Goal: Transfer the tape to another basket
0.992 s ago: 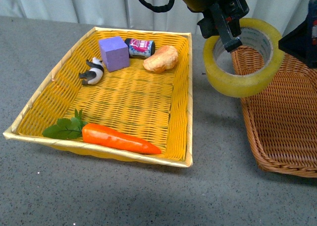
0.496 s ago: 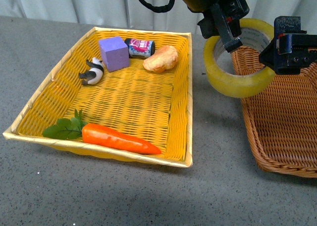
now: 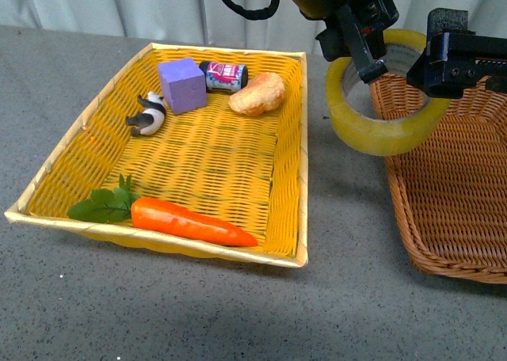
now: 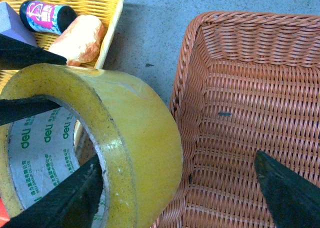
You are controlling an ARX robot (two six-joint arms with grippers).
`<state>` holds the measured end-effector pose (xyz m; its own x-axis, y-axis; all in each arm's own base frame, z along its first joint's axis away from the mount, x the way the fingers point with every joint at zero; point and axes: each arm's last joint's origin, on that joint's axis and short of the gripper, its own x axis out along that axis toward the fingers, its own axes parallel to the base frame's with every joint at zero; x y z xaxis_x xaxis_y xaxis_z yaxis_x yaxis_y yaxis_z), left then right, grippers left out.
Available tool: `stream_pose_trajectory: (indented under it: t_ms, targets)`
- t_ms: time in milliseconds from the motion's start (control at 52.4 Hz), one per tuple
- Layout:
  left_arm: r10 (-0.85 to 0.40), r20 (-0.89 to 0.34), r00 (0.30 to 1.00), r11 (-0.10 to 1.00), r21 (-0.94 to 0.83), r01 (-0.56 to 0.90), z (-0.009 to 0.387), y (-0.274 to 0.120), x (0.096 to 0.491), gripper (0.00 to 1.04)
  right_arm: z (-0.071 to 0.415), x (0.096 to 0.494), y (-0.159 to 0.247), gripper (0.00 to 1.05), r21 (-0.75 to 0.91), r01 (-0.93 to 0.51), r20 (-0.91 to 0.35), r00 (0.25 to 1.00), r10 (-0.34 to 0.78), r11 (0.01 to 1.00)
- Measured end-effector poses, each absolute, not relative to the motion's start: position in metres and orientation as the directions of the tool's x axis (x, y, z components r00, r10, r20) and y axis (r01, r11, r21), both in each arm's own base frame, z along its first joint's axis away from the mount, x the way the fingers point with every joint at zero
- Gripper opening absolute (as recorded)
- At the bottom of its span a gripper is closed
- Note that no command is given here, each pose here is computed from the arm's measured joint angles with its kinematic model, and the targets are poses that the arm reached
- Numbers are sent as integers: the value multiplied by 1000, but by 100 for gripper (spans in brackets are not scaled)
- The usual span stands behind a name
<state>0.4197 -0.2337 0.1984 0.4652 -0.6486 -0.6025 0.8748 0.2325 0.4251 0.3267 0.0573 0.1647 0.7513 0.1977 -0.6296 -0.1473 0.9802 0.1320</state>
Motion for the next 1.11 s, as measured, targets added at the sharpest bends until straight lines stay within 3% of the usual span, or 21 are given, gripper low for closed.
stream_pose_trajectory:
  t_ms: [344,477,725,878,1107]
  targets:
    - [-649,-602,465,232,426,875,198,-234,419,16,166,327,64,33,149,-157,-636,741,216,976]
    - [-659,-599,456,237,410,881,199,-235,419,15,164,327,64,19,151,-134,-643,739,200,979]
    - [-659,-598,455,238,409,881,199,-236,418,15,163,327,64,16,156,-121,-649,736,195,980]
    - [-602,-613,512,291,429,856,203,-240,415,15,162,328,64,16,177,-114,-648,734,203,978]
    - [-591,-633,501,288,415,863,209,-237,409,62,167,339,59,15,118,-81,-644,752,139,990]
